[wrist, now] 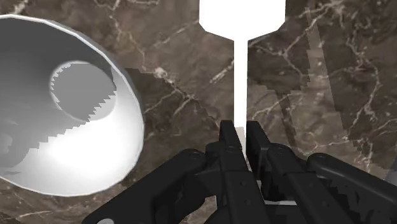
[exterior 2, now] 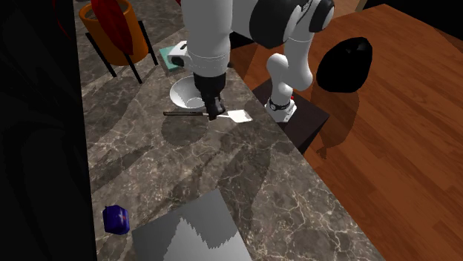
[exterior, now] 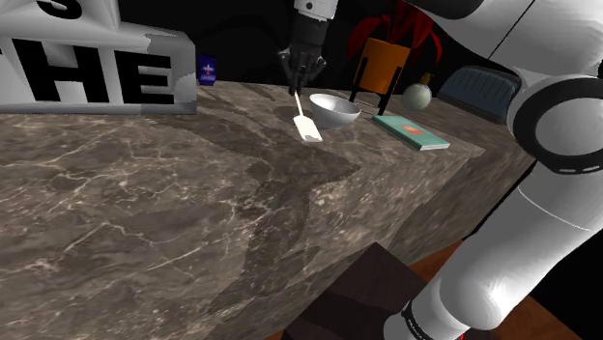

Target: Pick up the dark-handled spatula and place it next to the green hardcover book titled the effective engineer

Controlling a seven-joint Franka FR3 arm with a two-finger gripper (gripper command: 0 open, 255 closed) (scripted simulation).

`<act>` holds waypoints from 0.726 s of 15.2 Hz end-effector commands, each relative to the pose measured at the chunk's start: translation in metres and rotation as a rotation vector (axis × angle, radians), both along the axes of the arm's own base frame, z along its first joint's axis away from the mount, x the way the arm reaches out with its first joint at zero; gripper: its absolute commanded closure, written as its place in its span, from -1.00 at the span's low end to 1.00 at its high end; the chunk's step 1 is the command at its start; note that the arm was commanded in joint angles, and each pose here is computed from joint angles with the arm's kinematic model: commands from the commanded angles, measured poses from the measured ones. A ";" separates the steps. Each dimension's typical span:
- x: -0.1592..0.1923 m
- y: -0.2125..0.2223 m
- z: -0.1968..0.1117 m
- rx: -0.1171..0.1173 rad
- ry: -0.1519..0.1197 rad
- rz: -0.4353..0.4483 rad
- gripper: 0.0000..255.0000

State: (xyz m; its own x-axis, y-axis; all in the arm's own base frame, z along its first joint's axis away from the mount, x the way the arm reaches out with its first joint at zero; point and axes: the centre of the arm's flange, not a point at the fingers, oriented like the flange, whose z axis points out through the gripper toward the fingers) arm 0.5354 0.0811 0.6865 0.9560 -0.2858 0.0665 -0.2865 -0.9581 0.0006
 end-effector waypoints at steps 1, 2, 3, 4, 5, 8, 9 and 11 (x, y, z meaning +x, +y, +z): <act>-0.014 -0.026 -0.001 0.001 0.000 0.001 1.00; -0.019 -0.038 -0.001 0.001 0.000 0.001 1.00; -0.024 -0.050 -0.001 0.001 0.000 0.001 1.00; -0.029 -0.063 -0.001 0.001 0.000 0.001 1.00; -0.034 -0.075 -0.001 0.001 0.000 0.001 1.00; -0.050 -0.111 -0.001 0.001 0.000 0.001 1.00; -0.055 -0.123 -0.001 0.001 0.000 0.001 1.00; -0.065 -0.148 -0.001 0.001 0.000 0.001 1.00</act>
